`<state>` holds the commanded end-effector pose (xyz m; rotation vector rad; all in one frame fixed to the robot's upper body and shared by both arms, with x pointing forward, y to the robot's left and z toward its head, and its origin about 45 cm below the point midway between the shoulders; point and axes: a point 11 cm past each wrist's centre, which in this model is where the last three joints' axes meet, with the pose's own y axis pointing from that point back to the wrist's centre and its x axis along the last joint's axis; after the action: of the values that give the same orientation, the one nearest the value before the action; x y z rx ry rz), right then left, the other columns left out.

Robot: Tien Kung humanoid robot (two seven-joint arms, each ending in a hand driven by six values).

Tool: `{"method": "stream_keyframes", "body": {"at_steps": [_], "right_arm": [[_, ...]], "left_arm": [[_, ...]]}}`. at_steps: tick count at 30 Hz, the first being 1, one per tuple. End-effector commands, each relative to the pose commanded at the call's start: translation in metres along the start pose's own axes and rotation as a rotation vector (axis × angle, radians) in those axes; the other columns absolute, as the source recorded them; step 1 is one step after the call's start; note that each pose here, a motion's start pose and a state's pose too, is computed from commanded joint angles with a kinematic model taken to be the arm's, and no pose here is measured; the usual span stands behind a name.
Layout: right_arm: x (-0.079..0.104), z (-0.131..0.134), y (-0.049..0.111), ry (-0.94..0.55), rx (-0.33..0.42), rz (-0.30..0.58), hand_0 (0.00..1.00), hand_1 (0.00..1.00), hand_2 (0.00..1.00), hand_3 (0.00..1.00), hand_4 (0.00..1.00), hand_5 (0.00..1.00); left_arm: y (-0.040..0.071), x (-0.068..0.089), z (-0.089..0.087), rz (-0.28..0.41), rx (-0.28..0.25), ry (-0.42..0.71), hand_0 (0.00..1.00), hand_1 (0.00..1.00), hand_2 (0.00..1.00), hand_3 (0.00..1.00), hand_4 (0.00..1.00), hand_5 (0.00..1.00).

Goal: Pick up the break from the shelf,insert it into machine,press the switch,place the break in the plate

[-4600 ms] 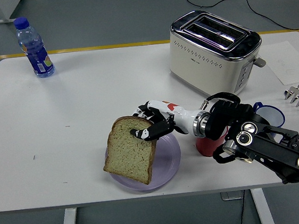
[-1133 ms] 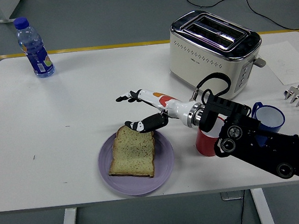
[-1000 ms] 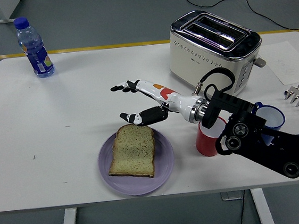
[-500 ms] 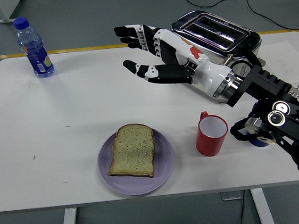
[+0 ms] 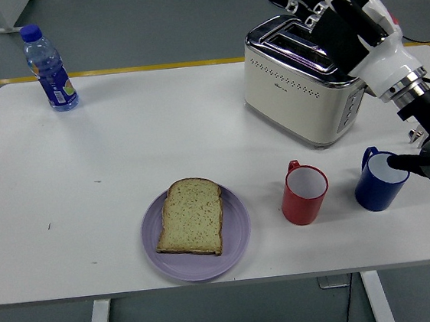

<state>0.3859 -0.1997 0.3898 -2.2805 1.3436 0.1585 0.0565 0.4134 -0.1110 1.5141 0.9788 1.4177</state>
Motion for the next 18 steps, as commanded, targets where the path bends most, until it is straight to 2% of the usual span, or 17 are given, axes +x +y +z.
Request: {"method": "stream_keyframes", "body": {"at_steps": [5, 10, 12, 16, 18], "right_arm": [[0.045, -0.005, 0.011, 0.08, -0.014, 0.125, 0.831, 0.787, 0.779, 0.755, 0.597, 0.331], [0.076, -0.009, 0.023, 0.119, -0.012, 0.214, 0.831, 0.787, 0.779, 0.755, 0.597, 0.331], [0.095, -0.011, 0.033, 0.141, -0.019, 0.265, 0.832, 0.787, 0.776, 0.752, 0.581, 0.325], [0.123, -0.017, 0.053, 0.165, -0.019, 0.349, 0.832, 0.787, 0.776, 0.752, 0.581, 0.325], [0.135, -0.019, 0.064, 0.172, -0.02, 0.39, 0.832, 0.786, 0.775, 0.748, 0.549, 0.33]], "left_arm": [[0.0, -0.001, 0.0, -0.001, 0.0, 0.001, 0.685, 0.693, 0.677, 0.566, 0.278, 0.83], [0.0, -0.001, 0.0, -0.002, -0.001, 0.003, 0.685, 0.693, 0.677, 0.566, 0.278, 0.83], [0.0, -0.002, 0.0, -0.003, -0.002, 0.002, 0.685, 0.693, 0.677, 0.566, 0.277, 0.827], [0.0, -0.002, 0.0, -0.004, -0.001, 0.002, 0.685, 0.693, 0.677, 0.566, 0.277, 0.827], [0.0, -0.002, 0.0, -0.005, -0.002, 0.0, 0.685, 0.693, 0.676, 0.566, 0.278, 0.828]]}}
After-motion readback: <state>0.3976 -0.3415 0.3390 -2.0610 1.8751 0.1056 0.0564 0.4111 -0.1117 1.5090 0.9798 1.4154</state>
